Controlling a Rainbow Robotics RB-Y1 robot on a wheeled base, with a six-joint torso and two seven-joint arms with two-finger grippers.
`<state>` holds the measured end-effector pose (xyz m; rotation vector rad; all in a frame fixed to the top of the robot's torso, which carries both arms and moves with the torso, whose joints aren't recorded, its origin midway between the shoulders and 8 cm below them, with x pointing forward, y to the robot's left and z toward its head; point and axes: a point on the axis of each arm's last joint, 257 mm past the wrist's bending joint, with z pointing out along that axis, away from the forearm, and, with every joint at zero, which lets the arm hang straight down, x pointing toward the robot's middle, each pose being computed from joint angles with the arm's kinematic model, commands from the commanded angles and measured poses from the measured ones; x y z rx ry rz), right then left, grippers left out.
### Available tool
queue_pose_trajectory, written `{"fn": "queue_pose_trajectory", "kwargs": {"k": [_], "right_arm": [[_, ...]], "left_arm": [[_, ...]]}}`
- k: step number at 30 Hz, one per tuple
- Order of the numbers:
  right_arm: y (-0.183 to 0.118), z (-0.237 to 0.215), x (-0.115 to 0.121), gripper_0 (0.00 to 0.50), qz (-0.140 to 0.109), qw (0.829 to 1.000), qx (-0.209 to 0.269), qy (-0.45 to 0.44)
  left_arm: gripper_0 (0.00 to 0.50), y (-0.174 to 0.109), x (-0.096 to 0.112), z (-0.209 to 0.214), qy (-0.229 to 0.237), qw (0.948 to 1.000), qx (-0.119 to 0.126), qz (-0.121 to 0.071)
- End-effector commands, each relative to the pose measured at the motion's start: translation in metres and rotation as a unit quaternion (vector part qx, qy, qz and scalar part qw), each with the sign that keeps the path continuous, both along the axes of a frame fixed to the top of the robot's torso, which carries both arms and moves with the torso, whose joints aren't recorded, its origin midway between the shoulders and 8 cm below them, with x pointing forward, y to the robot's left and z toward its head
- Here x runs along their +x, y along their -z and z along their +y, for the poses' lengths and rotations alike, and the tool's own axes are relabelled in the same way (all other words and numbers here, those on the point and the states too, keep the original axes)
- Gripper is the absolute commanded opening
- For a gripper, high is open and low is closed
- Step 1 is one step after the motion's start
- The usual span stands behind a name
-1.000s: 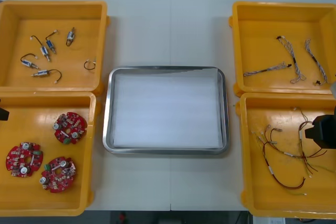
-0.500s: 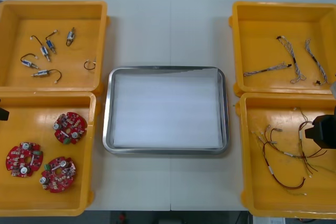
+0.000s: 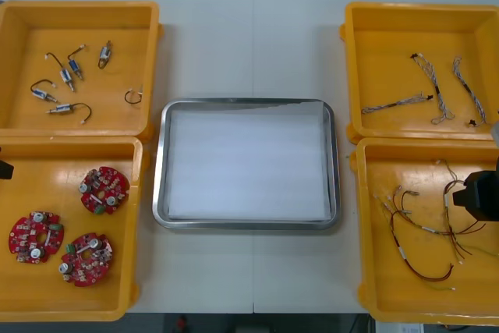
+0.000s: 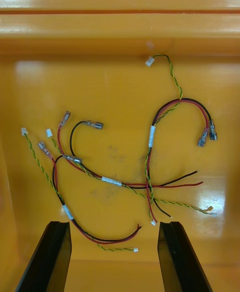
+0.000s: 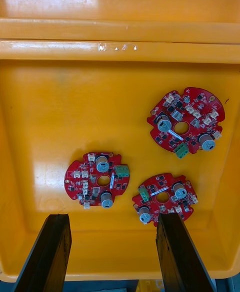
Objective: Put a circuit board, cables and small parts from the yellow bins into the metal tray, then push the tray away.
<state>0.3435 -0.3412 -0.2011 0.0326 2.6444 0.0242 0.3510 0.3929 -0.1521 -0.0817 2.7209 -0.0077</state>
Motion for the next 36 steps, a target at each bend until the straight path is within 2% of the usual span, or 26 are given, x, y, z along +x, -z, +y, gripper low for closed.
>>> {"fn": "queue_pose_trajectory", "kwargs": {"k": [1, 36], "right_arm": [[-0.0080, -0.0111, -0.0004, 0.500, -0.004, 1.000, -0.006, 0.019], [-0.0080, -0.0111, -0.0004, 0.500, -0.004, 1.000, -0.006, 0.019]], "left_arm": [[0.500, -0.0055, -0.0014, 0.0027, 0.034, 0.9992, 0.021, -0.011], [0.500, -0.0055, -0.0014, 0.0027, 0.034, 0.9992, 0.021, -0.011]]}}
